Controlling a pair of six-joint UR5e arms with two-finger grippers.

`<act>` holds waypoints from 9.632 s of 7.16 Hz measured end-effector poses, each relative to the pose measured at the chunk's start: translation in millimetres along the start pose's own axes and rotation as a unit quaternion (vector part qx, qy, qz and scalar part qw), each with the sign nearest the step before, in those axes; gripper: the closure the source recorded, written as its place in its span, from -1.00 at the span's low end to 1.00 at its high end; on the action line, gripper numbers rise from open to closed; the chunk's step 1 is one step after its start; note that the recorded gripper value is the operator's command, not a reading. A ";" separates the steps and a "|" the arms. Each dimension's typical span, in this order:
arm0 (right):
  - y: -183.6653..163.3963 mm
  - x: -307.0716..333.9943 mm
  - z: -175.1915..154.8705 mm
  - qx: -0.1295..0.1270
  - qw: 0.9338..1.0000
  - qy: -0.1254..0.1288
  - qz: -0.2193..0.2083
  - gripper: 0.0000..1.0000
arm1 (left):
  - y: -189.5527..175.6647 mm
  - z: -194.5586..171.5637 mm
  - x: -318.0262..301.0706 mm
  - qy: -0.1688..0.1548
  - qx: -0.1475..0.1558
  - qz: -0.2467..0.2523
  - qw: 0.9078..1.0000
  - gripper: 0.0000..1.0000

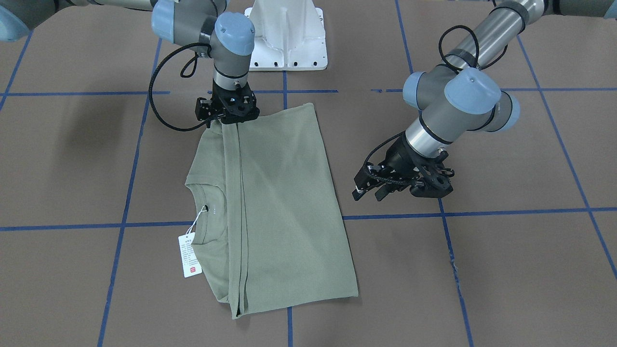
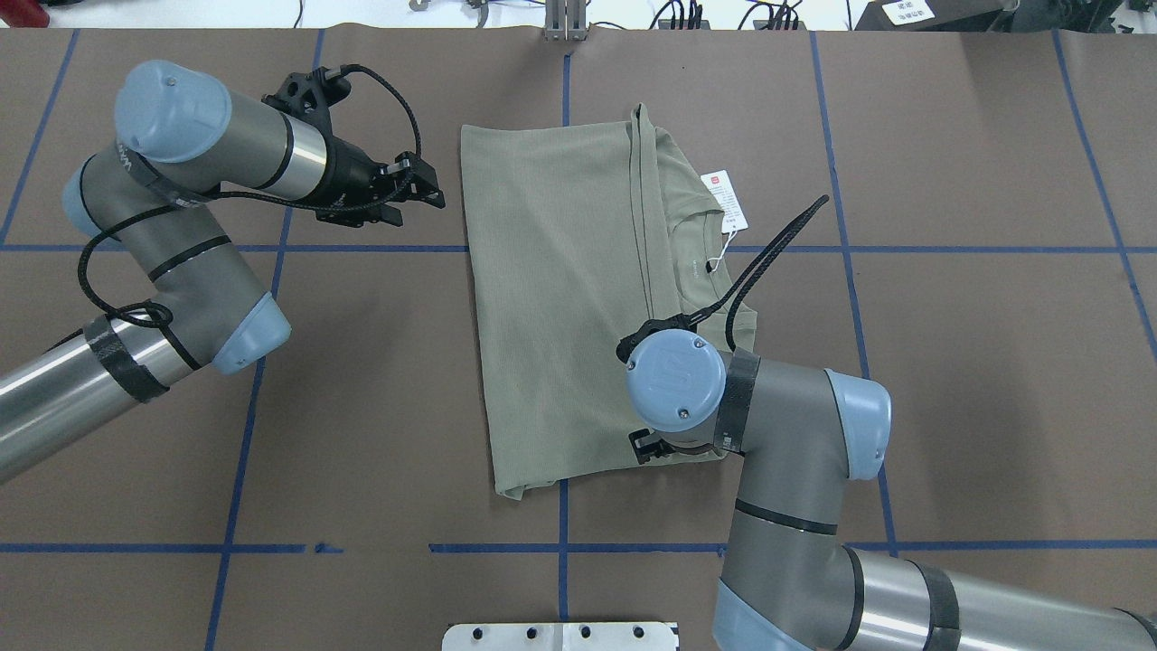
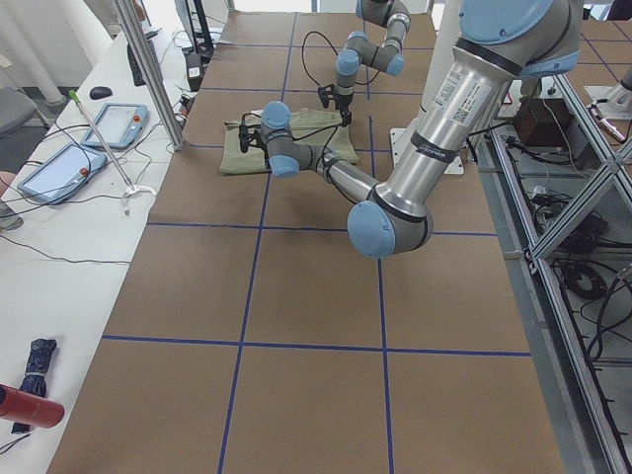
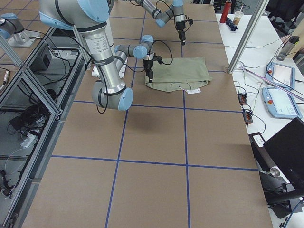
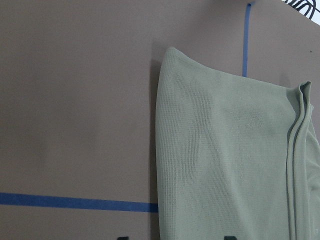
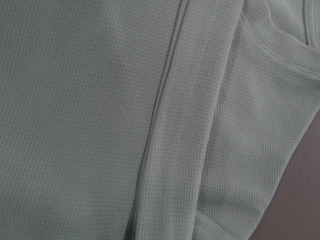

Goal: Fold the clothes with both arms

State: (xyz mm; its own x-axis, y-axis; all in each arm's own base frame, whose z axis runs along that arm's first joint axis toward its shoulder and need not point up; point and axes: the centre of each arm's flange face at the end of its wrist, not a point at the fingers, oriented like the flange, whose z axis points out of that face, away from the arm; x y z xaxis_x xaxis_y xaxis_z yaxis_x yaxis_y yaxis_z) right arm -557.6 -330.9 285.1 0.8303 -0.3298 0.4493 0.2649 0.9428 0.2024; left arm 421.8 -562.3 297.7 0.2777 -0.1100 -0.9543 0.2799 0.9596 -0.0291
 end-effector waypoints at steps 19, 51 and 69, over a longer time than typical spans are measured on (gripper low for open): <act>-8.0 29.6 -24.6 0.023 0.997 -0.069 -0.008 -0.25 | 1.8 -3.3 0.3 0.004 0.000 -0.007 1.000 -0.40; 27.0 74.4 19.1 0.011 0.860 -0.112 0.497 -0.72 | 1.6 -4.6 4.9 0.007 0.008 -0.009 1.000 -0.39; 34.7 72.9 -14.1 0.003 0.839 -0.126 0.529 1.00 | 130.2 0.8 32.9 0.042 -0.016 -0.154 0.987 -0.38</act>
State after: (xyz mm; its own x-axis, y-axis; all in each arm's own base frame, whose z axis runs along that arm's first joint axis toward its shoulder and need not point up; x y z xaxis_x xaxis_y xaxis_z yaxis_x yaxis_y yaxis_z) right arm -481.0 -321.5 312.7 0.4681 0.6918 0.5497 -0.5591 0.7136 -0.4220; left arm 468.1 -441.2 262.7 0.1057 -0.3774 -0.9200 0.3088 0.8919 -0.3304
